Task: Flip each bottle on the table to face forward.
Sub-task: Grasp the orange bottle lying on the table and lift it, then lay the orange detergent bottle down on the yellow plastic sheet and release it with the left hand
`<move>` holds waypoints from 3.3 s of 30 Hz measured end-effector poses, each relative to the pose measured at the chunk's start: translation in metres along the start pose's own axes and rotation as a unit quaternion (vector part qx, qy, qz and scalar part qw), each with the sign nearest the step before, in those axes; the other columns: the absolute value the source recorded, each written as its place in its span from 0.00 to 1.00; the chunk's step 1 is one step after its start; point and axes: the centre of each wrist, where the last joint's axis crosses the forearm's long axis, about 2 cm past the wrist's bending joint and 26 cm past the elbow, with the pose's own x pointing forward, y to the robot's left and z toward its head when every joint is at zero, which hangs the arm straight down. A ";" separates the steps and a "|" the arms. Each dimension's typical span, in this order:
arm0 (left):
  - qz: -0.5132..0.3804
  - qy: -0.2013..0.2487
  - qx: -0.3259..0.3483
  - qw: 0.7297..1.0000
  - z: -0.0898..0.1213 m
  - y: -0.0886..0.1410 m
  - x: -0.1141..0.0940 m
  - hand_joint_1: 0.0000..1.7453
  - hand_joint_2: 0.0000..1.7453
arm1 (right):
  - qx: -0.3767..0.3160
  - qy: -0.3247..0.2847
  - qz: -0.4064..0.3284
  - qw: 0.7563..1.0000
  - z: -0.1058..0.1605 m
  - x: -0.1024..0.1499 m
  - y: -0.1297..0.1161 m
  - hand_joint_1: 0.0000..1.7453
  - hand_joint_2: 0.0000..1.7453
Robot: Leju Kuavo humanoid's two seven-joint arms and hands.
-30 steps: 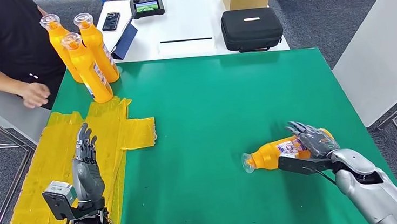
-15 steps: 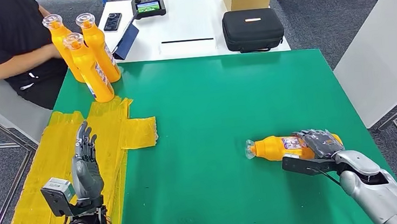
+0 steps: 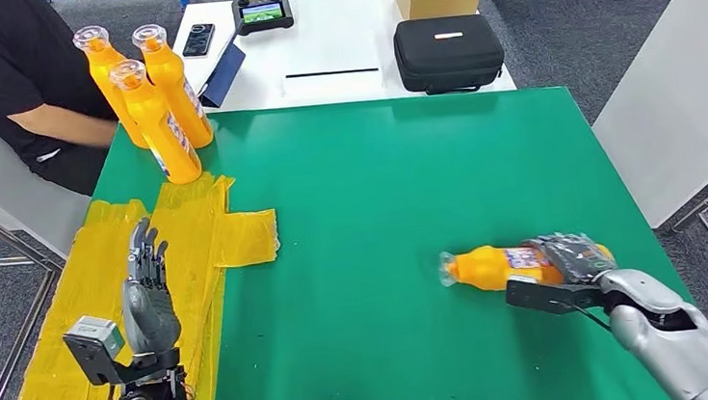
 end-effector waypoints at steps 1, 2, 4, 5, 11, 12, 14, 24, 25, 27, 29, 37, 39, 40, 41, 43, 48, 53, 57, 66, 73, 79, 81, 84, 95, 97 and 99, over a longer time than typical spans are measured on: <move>0.005 0.002 0.000 1.000 0.002 0.004 0.000 0.00 1.00 | -0.020 -0.023 -0.024 0.999 -0.011 0.018 0.005 1.00 1.00; 0.011 0.003 -0.001 1.000 0.003 0.008 0.000 0.00 1.00 | -0.045 -0.050 -0.057 0.996 -0.023 0.040 0.010 1.00 1.00; 0.021 0.002 -0.007 1.000 0.003 0.015 0.000 0.00 1.00 | -0.093 -0.105 -0.136 0.981 -0.046 0.096 0.019 1.00 1.00; 0.024 0.001 -0.010 1.000 0.002 0.018 0.000 0.00 1.00 | -0.111 -0.127 -0.171 0.971 -0.054 0.123 0.022 1.00 1.00; 0.019 0.003 0.000 1.000 0.001 0.029 -0.001 0.00 1.00 | -0.142 -0.194 -0.263 0.934 -0.070 0.209 0.018 1.00 1.00; 0.018 0.004 0.002 1.000 0.001 0.030 -0.001 0.00 1.00 | -0.144 -0.200 -0.268 0.932 -0.070 0.214 0.017 1.00 1.00; 0.018 0.005 0.004 1.000 0.002 0.032 -0.002 0.00 1.00 | -0.147 -0.211 -0.277 0.926 -0.071 0.222 0.016 1.00 1.00; 0.030 0.006 0.007 1.000 -0.016 -0.003 0.008 0.00 1.00 | -0.162 -0.324 -0.350 0.864 -0.083 0.282 -0.031 1.00 1.00; 0.032 0.004 0.006 0.999 -0.016 -0.007 0.010 0.00 1.00 | -0.162 -0.329 -0.351 0.861 -0.083 0.286 -0.034 1.00 1.00; 0.037 0.001 0.002 0.999 -0.016 -0.012 0.011 0.00 1.00 | -0.163 -0.336 -0.351 0.859 -0.083 0.290 -0.038 1.00 1.00; 0.043 -0.001 -0.005 0.999 -0.016 -0.017 0.012 0.00 1.00 | -0.163 -0.337 -0.351 0.858 -0.082 0.294 -0.039 1.00 1.00; 0.082 0.007 -0.045 0.996 -0.022 -0.041 0.017 0.00 1.00 | -0.158 -0.336 -0.355 0.858 -0.081 0.332 -0.033 1.00 1.00; 0.096 0.007 -0.054 0.994 -0.028 -0.050 0.020 0.00 1.00 | -0.152 -0.338 -0.362 0.855 -0.081 0.349 -0.032 1.00 1.00; 0.102 0.006 -0.059 0.993 -0.031 -0.055 0.021 0.00 1.00 | -0.149 -0.338 -0.366 0.854 -0.080 0.357 -0.032 1.00 1.00; 0.109 0.005 -0.064 0.992 -0.033 -0.060 0.022 0.00 1.00 | -0.146 -0.339 -0.368 0.854 -0.080 0.365 -0.032 1.00 1.00; 0.119 0.003 -0.075 0.990 -0.037 -0.071 0.025 0.00 1.00 | -0.138 -0.339 -0.370 0.854 -0.079 0.381 -0.030 1.00 1.00; 0.140 0.005 -0.093 0.986 -0.043 -0.089 0.027 0.00 1.00 | -0.115 -0.333 -0.366 0.861 -0.077 0.408 -0.018 1.00 1.00; 0.155 0.015 -0.087 0.984 -0.045 -0.094 0.026 0.00 1.00 | -0.095 -0.313 -0.361 0.873 -0.079 0.426 -0.001 1.00 1.00; 0.155 0.026 -0.071 0.985 -0.040 -0.093 0.023 0.00 1.00 | -0.072 -0.307 -0.344 0.884 -0.076 0.435 0.016 1.00 1.00; 0.144 0.060 -0.023 0.988 -0.016 -0.080 0.015 0.00 1.00 | -0.005 -0.314 -0.273 0.909 -0.067 0.445 0.053 1.00 1.00; 0.142 0.085 -0.007 0.986 0.003 -0.073 0.014 1.00 1.00 | 0.012 -0.317 -0.240 0.917 -0.065 0.443 0.066 1.00 1.00; 0.141 0.090 -0.003 0.986 0.007 -0.072 0.013 1.00 1.00 | 0.013 -0.317 -0.226 0.921 -0.066 0.441 0.070 1.00 1.00; 0.141 0.089 -0.002 0.986 0.008 -0.072 0.013 1.00 1.00 | 0.013 -0.318 -0.222 0.922 -0.066 0.441 0.070 1.00 1.00; 0.141 0.087 0.000 0.986 0.008 -0.071 0.012 1.00 1.00 | 0.010 -0.321 -0.212 0.923 -0.066 0.440 0.070 1.00 1.00; 0.112 0.078 -0.012 0.991 0.005 -0.071 0.015 1.00 1.00 | -0.021 -0.327 -0.205 0.922 -0.065 0.430 0.076 0.00 0.00; 0.085 0.070 -0.010 0.994 0.003 -0.071 0.017 1.00 1.00 | -0.030 -0.328 -0.207 0.921 -0.063 0.427 0.077 0.00 0.00; 0.059 0.053 -0.005 0.997 -0.004 -0.070 0.021 1.00 1.00 | -0.035 -0.330 -0.211 0.919 -0.057 0.421 0.081 0.00 0.00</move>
